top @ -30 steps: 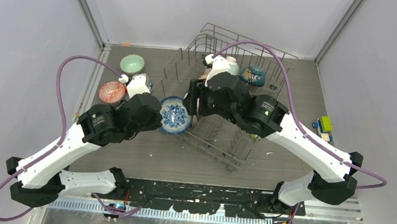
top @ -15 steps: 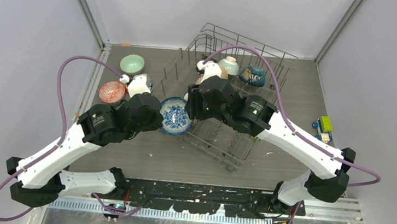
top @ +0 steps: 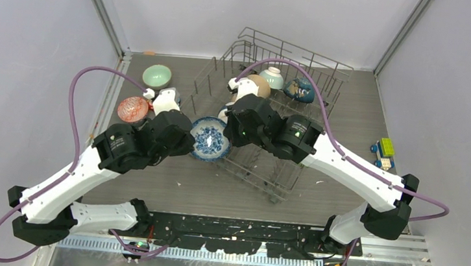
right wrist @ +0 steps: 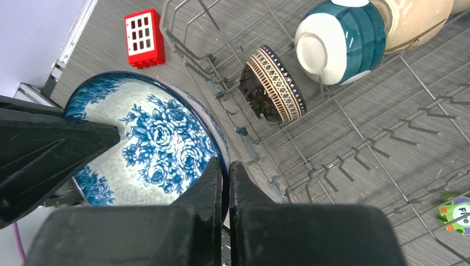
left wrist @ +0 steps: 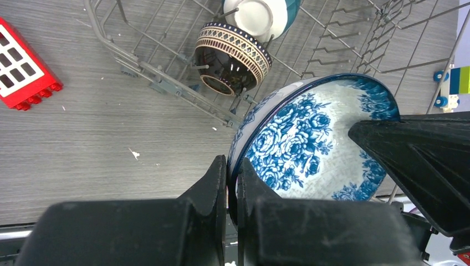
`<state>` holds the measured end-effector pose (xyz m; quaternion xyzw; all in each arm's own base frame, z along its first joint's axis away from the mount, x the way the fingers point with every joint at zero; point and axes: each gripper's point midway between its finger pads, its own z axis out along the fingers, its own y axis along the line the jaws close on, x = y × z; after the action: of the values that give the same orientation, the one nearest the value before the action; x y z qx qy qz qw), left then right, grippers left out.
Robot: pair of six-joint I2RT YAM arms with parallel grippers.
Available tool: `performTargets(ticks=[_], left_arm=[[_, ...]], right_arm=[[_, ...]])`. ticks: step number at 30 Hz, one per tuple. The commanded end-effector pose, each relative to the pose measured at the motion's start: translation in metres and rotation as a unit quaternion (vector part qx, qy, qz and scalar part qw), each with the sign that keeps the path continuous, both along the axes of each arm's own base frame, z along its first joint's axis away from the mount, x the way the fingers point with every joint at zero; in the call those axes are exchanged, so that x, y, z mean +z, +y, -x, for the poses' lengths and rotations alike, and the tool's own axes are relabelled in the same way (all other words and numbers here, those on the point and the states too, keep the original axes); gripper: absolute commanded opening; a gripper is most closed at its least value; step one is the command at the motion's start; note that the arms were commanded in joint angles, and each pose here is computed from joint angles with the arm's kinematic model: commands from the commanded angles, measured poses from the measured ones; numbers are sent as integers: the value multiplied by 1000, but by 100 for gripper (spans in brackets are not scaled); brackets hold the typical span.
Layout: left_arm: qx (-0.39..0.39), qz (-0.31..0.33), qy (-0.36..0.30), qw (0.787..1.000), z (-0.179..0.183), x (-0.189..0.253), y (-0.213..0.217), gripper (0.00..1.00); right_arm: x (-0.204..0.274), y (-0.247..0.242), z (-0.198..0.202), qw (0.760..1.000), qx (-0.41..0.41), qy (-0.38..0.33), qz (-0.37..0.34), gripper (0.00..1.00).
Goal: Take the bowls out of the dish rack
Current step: Place the bowl at the center of the board.
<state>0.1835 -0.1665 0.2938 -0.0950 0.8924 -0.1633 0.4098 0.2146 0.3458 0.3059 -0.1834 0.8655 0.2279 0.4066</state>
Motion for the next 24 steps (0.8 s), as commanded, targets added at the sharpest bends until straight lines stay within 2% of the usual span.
performTargets(ticks=[1,3,5,9,14,18,21,24], left_arm=[[12,56,-33,998,-9,25,-10,1],[5,59,-36,998,-9,25,-12,17],[-8,63,-41,997,-8,27,-15,39],[-44,80,-59,994,-5,36,-24,98],[-69,94,-92,989,-3,51,-24,100],[-58,99,-131,985,-5,56,-10,100],[-41,99,-158,982,-6,44,4,100],[-24,89,-174,980,-7,33,17,100]], right_arm=[[7,-1,-5,1000,-11,-10,-12,1],[10,-4,-6,1000,-15,-15,-11,1],[17,-10,-8,999,-21,-26,-10,1],[34,-28,-14,998,-41,-55,5,1],[79,-83,-38,988,-114,-105,14,1],[114,-168,-71,963,-229,-141,24,1],[117,-252,-96,926,-350,-139,16,1],[110,-322,-102,871,-469,-147,-18,1]])
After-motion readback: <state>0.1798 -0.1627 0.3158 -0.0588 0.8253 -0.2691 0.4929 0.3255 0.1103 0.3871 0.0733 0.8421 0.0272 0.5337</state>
